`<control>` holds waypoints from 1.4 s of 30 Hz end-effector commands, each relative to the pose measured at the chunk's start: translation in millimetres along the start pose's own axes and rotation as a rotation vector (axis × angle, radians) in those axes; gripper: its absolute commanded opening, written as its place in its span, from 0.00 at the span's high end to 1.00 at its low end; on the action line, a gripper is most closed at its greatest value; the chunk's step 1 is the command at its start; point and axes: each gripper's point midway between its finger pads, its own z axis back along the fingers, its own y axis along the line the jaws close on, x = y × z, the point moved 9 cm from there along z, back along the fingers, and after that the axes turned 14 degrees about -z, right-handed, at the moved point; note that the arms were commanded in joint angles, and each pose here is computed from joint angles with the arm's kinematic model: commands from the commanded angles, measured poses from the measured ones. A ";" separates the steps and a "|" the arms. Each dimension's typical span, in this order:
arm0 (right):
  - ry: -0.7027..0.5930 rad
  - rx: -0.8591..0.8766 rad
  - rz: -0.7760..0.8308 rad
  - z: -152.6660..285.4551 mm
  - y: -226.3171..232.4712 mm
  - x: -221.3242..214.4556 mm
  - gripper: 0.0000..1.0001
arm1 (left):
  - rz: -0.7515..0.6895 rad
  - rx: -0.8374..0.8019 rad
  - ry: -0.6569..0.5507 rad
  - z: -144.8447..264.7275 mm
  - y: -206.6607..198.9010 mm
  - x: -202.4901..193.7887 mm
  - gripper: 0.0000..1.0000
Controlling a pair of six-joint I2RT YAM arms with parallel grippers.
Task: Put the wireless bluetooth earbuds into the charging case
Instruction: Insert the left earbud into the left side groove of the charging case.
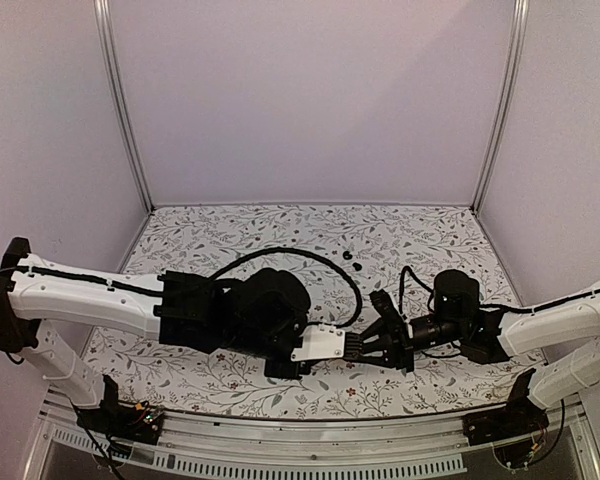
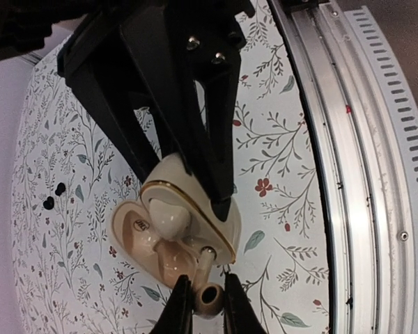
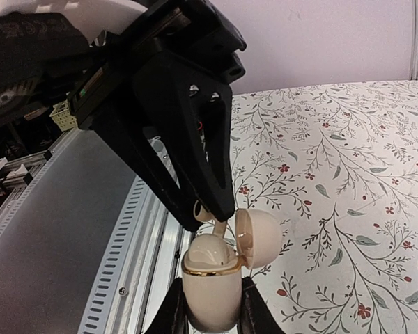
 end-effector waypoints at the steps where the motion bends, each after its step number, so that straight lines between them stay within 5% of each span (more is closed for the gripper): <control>1: -0.030 0.023 0.035 -2.8 3.8 13.2 1.00 | -0.042 -0.009 0.029 -3.8 -3.5 6.7 0.98; 42: -0.049 0.091 0.003 -10.7 4.7 15.3 1.00 | -0.255 0.018 0.130 -7.1 -14.7 22.9 0.98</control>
